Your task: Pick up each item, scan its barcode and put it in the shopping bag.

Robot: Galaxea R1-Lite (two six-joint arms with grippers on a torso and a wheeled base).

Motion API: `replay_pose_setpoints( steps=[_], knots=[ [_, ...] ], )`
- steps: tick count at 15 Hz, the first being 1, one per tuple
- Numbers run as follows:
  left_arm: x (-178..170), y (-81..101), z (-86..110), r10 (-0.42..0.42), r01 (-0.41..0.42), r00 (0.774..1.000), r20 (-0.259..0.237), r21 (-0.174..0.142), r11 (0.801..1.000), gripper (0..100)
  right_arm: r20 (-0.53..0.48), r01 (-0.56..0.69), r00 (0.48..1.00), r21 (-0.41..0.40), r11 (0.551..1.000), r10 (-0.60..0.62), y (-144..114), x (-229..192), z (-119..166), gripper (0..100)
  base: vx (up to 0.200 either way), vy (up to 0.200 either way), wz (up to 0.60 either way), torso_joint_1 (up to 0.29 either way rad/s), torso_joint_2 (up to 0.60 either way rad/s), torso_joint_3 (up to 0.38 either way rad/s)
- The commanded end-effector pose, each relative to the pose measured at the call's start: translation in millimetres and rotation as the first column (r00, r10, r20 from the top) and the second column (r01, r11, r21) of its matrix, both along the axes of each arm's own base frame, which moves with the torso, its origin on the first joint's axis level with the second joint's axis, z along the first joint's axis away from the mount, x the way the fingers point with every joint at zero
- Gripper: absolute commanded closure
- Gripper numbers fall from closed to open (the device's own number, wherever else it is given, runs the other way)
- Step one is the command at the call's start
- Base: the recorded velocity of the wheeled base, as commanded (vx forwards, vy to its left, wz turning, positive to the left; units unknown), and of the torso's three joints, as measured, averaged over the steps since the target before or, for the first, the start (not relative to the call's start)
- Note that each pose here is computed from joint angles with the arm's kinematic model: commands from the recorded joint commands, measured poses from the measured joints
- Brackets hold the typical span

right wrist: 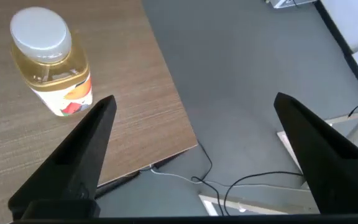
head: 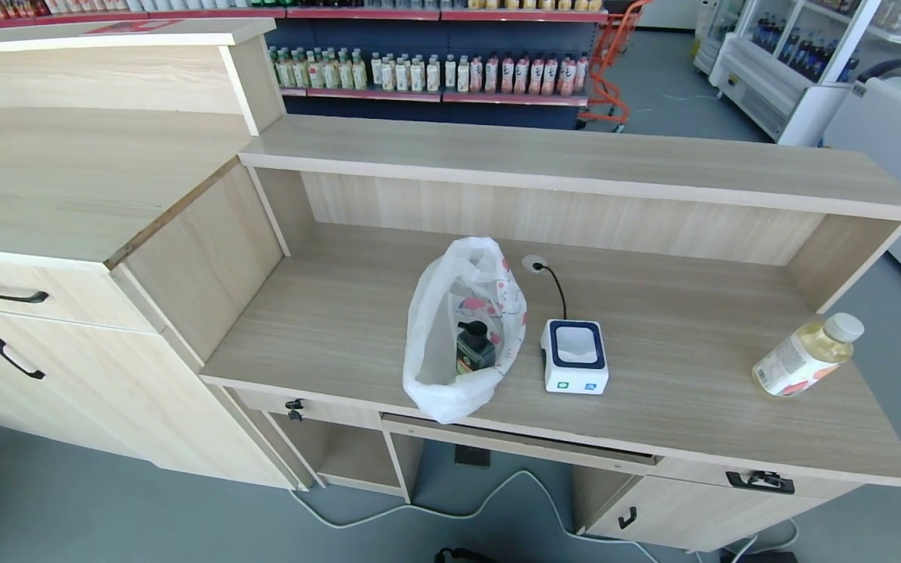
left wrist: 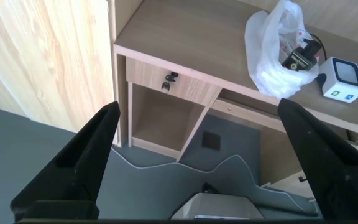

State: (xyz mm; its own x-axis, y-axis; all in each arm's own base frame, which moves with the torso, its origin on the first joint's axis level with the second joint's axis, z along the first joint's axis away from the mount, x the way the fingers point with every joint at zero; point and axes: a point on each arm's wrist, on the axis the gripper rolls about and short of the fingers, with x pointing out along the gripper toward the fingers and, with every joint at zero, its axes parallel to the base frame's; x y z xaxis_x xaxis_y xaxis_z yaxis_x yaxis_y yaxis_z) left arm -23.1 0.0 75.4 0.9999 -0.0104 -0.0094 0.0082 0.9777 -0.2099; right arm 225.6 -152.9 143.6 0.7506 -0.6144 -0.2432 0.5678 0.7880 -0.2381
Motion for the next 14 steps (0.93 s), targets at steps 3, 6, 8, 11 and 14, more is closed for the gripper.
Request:
replay_pose_setpoints(
  steps=[3,6,8,11,14],
  knots=[
    [0,0.0,-0.1,0.0,0.0,1.0,0.0,0.0,1.0,0,-0.08,-0.022,0.996,0.078,0.997,0.028,-3,18,-36,0,0.0,0.0,0.0,0.0,0.0,0.0],
    [0,0.0,-0.1,0.0,0.0,1.0,0.0,0.0,1.0,0,-0.062,-0.022,0.998,0.078,0.997,0.027,-6,24,-43,0,0.0,0.0,0.0,0.0,0.0,0.0],
    [0,0.0,-0.1,0.0,0.0,1.0,0.0,0.0,1.0,0,-0.04,-0.035,0.998,0.073,0.997,0.038,-7,33,-52,0,0.0,0.0,0.0,0.0,0.0,0.0],
    [0,0.0,-0.1,0.0,0.0,1.0,0.0,0.0,1.0,0,-0.036,-0.053,0.998,0.075,0.996,0.055,-5,41,-60,0,0.0,0.0,0.0,0.0,0.0,0.0],
    [0,0.0,-0.1,0.0,0.0,1.0,0.0,0.0,1.0,0,-0.026,-0.057,0.998,0.058,0.997,0.059,-5,45,-67,0,0.0,0.0,0.0,0.0,0.0,0.0]
  ],
)
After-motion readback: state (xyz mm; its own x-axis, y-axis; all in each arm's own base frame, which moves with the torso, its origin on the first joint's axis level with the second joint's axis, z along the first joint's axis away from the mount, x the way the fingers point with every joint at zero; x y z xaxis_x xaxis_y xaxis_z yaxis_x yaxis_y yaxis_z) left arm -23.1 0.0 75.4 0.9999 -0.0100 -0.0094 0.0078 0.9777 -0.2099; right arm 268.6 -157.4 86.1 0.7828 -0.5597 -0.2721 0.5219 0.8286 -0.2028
